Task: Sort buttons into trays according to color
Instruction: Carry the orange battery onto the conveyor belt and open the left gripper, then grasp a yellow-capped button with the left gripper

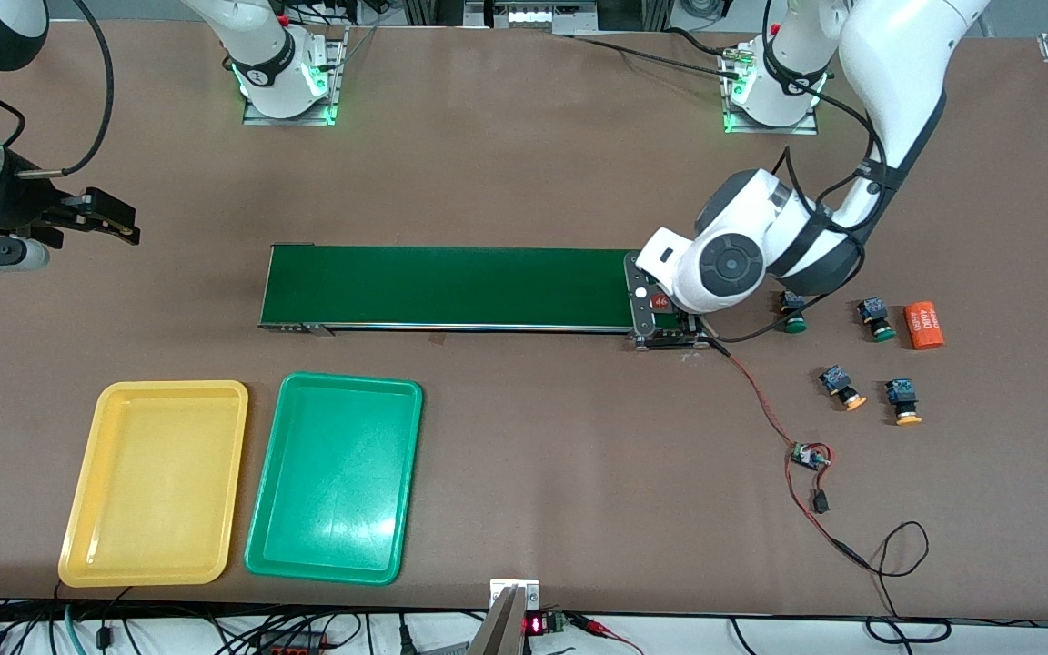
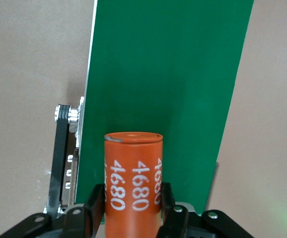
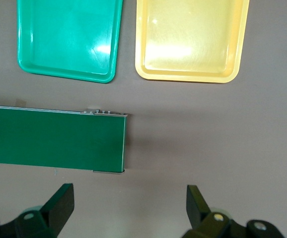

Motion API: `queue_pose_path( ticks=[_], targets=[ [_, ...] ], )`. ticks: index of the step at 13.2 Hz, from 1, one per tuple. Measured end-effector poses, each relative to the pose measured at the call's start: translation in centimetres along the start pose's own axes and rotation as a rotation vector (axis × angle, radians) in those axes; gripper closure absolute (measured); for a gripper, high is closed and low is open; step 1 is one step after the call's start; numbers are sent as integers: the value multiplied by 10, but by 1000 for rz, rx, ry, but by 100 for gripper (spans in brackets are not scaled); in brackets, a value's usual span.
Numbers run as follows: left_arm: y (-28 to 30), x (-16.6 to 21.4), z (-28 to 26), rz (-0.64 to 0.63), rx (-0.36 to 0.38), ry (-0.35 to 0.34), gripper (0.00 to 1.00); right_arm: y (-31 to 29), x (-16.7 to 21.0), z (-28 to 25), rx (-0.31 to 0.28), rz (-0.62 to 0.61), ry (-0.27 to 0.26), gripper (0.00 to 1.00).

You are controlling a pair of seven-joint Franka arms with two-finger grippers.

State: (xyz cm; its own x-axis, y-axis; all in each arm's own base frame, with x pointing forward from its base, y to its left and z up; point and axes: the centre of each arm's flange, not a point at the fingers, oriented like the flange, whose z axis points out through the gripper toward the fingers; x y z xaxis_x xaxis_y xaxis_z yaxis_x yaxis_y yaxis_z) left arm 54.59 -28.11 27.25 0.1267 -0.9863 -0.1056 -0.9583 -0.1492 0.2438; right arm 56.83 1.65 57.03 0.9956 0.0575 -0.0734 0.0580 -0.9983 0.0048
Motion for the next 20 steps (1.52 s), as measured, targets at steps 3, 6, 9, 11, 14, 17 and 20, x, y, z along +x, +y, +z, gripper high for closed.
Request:
queue_pose_path(
  ticks=[3, 6, 9, 11, 14, 17, 20],
  targets=[
    [4, 6, 6, 21, 23, 3, 34, 2, 0, 0, 0, 3, 0, 0],
    [-3, -5, -11, -5, 40, 4, 4, 2, 0, 0, 0, 4, 0, 0],
    [-31, -49, -63, -145, 55, 1, 0, 3, 0, 0, 0, 6, -1, 0],
    [-60, -103, -81, -397, 54, 22, 0, 4, 0, 0, 0, 8, -1, 0],
    [-92, -177, -74, -806, 51, 23, 0, 5, 0, 1, 1, 9, -1, 0],
    [-113, -215, -61, -1175, 63, 59, 0, 5, 0, 1, 1, 9, -1, 0],
    [-131, -233, -42, -1494, 62, 117, 0, 5, 0, 1, 1, 9, -1, 0]
  ],
)
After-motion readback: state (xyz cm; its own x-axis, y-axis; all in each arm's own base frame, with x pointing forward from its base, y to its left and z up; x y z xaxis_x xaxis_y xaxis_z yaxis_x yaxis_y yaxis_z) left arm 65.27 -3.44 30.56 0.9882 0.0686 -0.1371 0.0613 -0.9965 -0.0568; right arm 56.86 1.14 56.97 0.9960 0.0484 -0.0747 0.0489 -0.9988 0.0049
